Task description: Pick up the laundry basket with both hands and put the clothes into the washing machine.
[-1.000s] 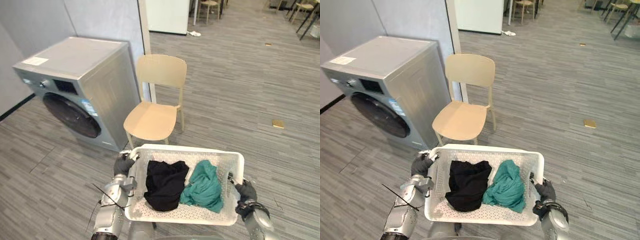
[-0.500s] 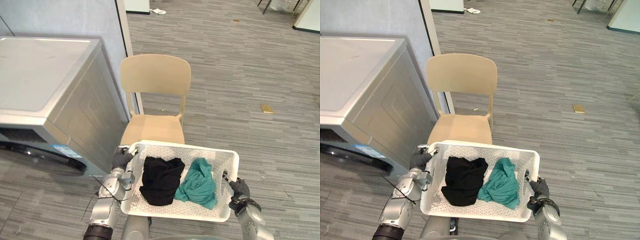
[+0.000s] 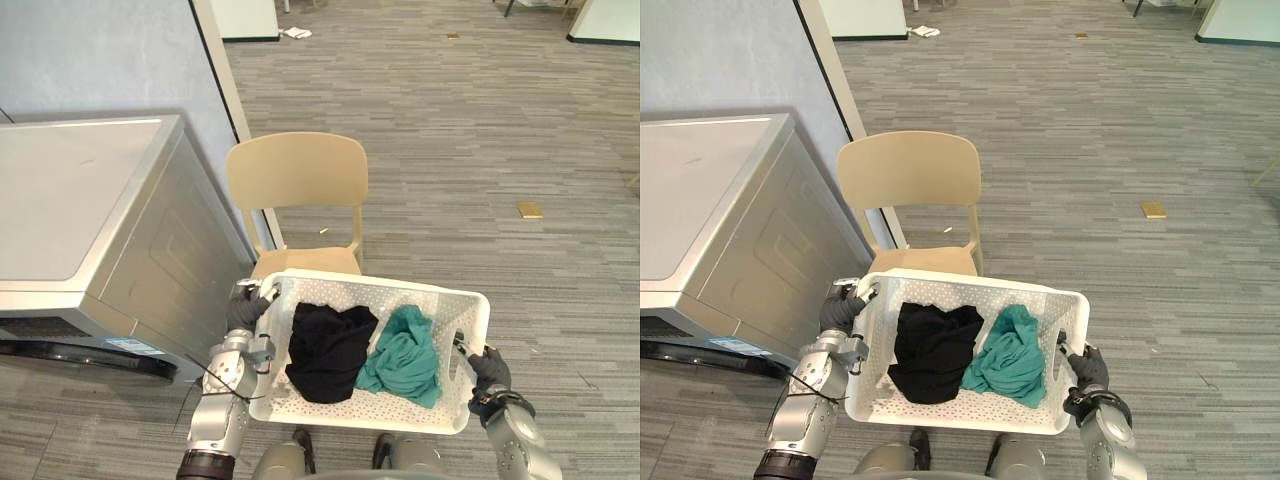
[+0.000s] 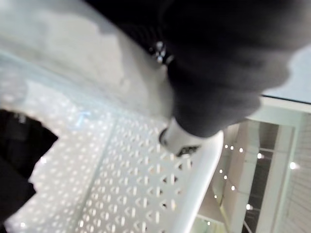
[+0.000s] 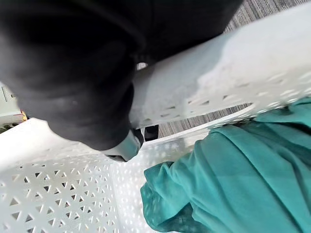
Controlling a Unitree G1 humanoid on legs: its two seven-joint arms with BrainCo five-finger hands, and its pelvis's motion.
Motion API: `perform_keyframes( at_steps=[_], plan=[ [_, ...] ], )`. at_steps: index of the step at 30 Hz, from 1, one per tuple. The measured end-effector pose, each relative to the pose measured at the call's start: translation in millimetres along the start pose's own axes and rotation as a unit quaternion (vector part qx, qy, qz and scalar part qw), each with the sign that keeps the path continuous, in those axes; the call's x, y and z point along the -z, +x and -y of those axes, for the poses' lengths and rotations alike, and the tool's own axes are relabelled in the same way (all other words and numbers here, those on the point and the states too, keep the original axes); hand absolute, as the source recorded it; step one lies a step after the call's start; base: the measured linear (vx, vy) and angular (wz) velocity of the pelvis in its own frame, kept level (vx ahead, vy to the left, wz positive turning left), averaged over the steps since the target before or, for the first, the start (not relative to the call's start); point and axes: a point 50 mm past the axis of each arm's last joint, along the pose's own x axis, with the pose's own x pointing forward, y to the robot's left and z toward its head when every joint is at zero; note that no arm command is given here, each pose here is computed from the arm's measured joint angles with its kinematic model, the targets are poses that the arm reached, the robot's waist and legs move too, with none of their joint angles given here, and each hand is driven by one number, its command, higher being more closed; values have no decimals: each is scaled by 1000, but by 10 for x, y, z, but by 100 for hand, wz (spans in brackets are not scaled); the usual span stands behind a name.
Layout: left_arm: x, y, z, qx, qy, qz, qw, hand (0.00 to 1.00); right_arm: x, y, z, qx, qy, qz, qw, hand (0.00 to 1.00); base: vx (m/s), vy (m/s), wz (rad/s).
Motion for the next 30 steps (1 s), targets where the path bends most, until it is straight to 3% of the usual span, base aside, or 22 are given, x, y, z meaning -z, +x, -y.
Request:
perform_keyframes(
  at_steps=[3, 7, 14, 22, 30],
  plan=[
    [-86, 7, -16, -4, -1, 19, 1000, 100, -89, 74, -67, -16, -7, 12, 1000, 100, 57, -12, 26],
    [-362, 138, -94, -26, -9, 82, 996, 100, -477, 367, -429, -79, -30, 64, 994, 100, -39, 19, 14],
    [-968, 691, 15, -25, 8, 177, 984, 100, -1356, 841, -994, -121, -57, 154, 979, 100, -163, 31, 10],
    [-1809, 1267, 187, -45, 31, 242, 969, 100, -2020, 981, -1546, -121, -24, 212, 970, 100, -103, 9, -6],
    [-2566, 1467, 308, -71, 37, 295, 952, 100, -2624, 886, -1957, -137, -6, 274, 952, 100, -3, 1, -16]
  ],
)
